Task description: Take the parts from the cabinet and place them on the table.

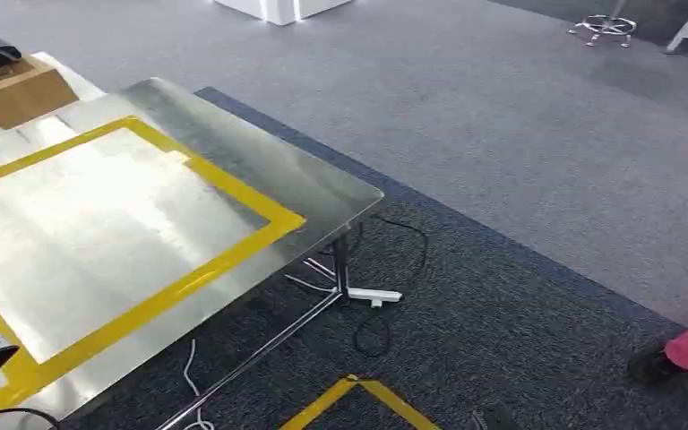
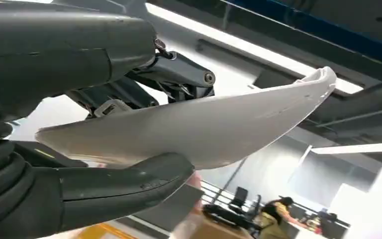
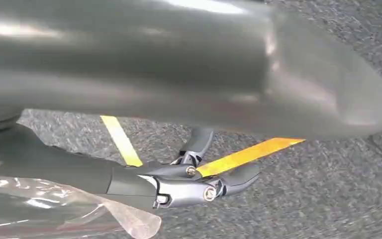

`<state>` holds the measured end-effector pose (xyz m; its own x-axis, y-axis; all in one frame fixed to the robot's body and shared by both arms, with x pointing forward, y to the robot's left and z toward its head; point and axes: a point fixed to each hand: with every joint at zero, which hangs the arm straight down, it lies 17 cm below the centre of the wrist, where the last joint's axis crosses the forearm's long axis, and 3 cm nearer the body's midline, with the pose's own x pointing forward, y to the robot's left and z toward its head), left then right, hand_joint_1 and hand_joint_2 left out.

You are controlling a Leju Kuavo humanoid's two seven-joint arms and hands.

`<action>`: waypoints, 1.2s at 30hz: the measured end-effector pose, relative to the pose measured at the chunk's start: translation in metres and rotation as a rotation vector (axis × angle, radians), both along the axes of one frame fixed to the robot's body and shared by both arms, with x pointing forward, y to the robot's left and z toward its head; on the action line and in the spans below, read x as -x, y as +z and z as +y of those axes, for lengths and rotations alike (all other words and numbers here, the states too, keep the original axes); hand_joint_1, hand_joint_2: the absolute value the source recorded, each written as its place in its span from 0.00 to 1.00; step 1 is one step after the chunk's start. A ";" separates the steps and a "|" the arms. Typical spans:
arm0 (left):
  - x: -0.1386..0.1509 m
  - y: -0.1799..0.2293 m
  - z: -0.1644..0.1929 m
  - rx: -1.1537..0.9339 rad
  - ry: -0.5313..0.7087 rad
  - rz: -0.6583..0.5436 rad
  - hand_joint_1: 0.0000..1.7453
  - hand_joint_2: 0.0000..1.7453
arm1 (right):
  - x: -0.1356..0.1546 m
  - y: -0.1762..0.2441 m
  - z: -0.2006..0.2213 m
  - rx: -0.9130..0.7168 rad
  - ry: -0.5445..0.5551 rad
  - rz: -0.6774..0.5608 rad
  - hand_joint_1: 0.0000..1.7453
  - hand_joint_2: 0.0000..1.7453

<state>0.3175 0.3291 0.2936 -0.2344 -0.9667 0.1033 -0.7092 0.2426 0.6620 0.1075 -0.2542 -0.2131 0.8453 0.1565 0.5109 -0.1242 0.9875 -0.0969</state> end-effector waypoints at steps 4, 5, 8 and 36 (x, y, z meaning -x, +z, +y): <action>0.000 0.002 0.001 -0.001 0.003 -0.005 1.00 1.00 | -0.003 0.001 0.001 -0.002 0.000 -0.007 0.00 0.00; 0.000 0.002 0.001 0.000 0.002 -0.005 1.00 1.00 | -0.003 0.001 0.001 -0.002 0.000 -0.006 0.00 0.00; 0.000 0.001 0.000 0.000 0.001 -0.003 1.00 1.00 | 0.002 0.000 0.000 0.000 0.000 0.004 0.00 0.00; -0.004 0.005 0.000 -0.011 -0.001 -0.006 1.00 1.00 | -0.004 0.002 0.002 -0.002 0.003 -0.006 0.00 0.00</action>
